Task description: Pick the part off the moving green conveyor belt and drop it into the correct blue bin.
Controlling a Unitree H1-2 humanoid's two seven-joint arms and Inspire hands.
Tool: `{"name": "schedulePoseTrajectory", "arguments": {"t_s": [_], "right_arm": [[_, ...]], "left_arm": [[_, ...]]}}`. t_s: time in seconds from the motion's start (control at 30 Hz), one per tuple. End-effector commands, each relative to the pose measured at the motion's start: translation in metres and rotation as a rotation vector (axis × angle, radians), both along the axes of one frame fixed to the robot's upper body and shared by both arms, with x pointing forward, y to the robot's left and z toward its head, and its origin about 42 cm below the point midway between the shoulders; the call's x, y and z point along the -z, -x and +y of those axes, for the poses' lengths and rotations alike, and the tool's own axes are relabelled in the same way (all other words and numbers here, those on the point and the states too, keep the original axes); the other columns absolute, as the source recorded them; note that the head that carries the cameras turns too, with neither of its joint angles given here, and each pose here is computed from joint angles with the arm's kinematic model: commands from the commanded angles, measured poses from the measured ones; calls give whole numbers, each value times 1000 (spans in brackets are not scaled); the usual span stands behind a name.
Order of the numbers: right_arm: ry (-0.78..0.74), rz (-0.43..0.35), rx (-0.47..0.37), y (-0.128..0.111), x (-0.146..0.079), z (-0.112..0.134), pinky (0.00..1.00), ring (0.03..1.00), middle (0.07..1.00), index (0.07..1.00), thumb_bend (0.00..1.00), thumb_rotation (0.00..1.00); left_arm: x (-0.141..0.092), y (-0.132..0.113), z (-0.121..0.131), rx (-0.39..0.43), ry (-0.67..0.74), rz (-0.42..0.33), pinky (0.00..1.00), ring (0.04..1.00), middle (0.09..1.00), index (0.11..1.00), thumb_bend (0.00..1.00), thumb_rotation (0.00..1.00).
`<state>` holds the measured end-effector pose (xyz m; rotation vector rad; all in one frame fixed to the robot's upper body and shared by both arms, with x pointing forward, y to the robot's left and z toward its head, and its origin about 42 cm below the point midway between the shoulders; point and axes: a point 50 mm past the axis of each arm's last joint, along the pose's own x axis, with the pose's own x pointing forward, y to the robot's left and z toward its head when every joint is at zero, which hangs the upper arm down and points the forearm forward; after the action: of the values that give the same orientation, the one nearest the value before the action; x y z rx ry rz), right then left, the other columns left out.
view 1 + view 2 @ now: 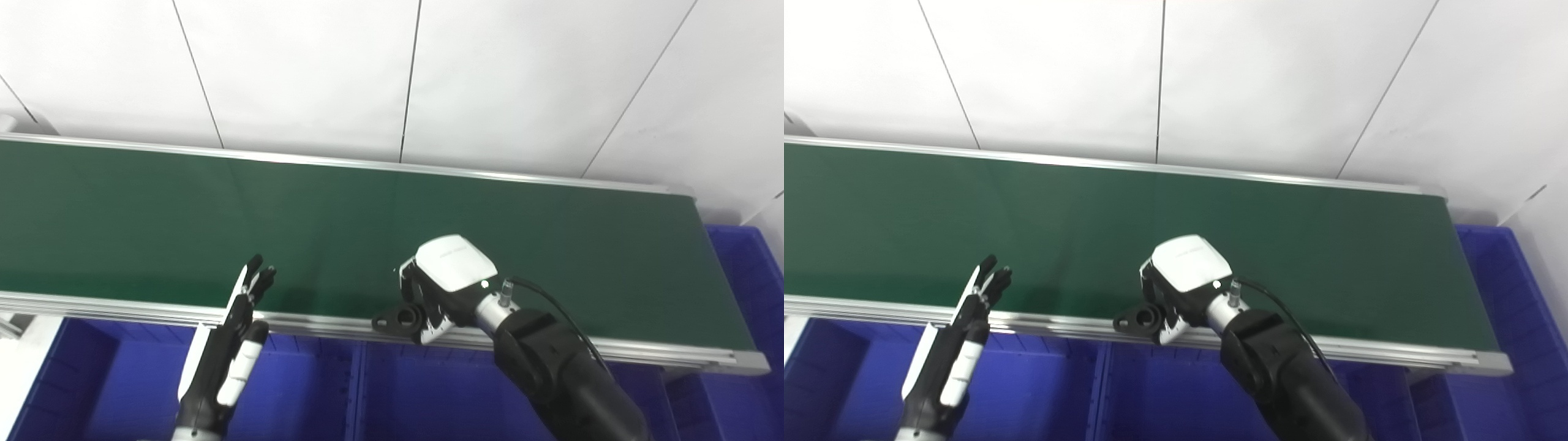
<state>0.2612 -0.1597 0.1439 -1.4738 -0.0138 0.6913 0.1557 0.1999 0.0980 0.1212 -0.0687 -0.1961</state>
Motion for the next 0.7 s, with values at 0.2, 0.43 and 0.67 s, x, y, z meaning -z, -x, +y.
{"name": "schedulePoseTrajectory", "arguments": {"t_s": [0.2, 0.43, 0.67], "right_arm": [[-7, 16, -53, 28, -2, 4, 124, 184, 272, 490, 516, 123], [-3, 30, -76, 39, 11, 4, 122, 181, 272, 488, 511, 128], [6, 78, -70, 41, 20, 6, 121, 178, 267, 489, 510, 122]], "left_arm": [[-17, -5, 3, 3, 5, -39, 1000, 942, 929, 1000, 673, 948], [-19, -7, 2, 14, -2, -39, 1000, 945, 936, 1000, 681, 956], [-19, -6, 2, 8, -5, -38, 1000, 937, 934, 1000, 673, 949]]}}
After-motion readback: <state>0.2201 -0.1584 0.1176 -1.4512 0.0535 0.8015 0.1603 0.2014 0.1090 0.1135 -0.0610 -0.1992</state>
